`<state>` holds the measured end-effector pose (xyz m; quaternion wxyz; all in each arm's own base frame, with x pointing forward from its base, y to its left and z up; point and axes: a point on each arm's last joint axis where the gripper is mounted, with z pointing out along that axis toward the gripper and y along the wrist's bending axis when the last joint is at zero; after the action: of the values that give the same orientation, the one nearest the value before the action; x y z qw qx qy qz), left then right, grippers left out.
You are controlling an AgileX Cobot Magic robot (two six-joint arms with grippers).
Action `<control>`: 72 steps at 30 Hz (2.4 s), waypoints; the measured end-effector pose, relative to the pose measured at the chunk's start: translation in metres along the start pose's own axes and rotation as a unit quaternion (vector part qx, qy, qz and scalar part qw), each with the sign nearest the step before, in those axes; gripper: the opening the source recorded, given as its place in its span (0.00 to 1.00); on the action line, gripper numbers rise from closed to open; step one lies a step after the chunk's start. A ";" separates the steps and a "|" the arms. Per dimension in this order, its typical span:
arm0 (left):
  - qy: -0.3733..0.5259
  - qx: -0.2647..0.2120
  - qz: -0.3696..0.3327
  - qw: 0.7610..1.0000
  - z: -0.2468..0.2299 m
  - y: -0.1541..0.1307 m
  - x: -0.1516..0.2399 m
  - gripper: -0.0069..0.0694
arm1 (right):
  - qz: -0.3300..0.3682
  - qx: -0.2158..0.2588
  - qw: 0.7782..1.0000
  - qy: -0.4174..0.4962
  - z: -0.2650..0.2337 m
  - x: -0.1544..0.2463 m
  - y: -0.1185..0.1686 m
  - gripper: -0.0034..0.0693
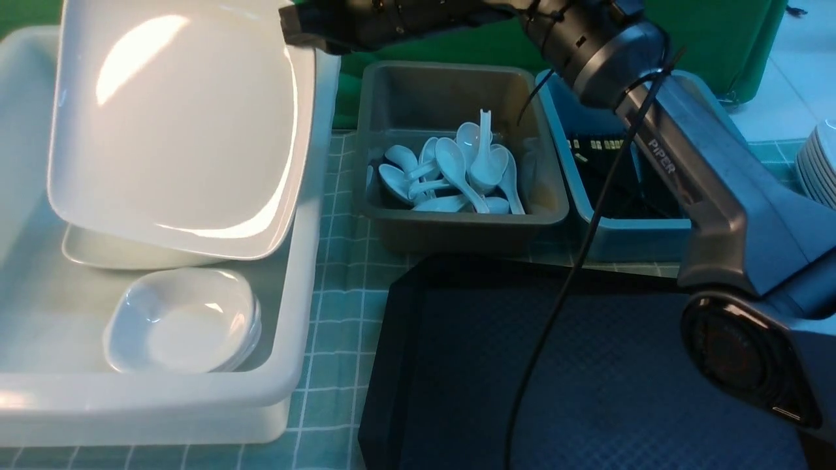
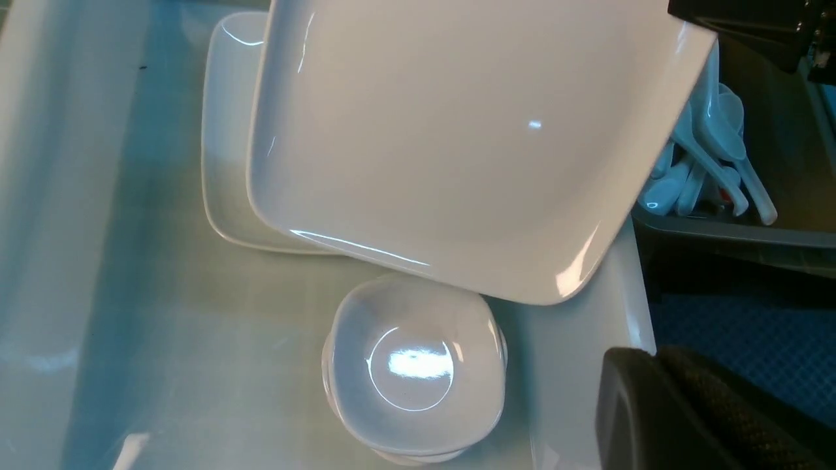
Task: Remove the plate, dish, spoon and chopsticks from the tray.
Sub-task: Use the right arm to put the plate into the large storage box on the left
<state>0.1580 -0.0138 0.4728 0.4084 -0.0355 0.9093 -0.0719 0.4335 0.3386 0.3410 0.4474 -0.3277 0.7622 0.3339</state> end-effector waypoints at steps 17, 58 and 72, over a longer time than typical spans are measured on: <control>0.001 0.004 0.005 1.000 0.000 -0.001 0.000 0.10 | -0.001 0.033 0.999 0.012 0.006 0.003 0.010 0.12; 0.001 0.010 0.026 1.000 0.000 -0.002 0.000 0.10 | -0.011 0.068 0.997 -0.024 -0.042 -0.040 0.044 0.12; 0.001 0.008 0.038 0.999 0.000 -0.001 0.000 0.10 | -0.030 0.088 0.995 0.034 -0.093 -0.054 0.036 0.12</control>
<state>0.1579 -0.0152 0.4729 0.4105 0.0026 0.9097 -0.0632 0.3828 0.2950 0.4322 0.4581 -0.3211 0.7933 0.2403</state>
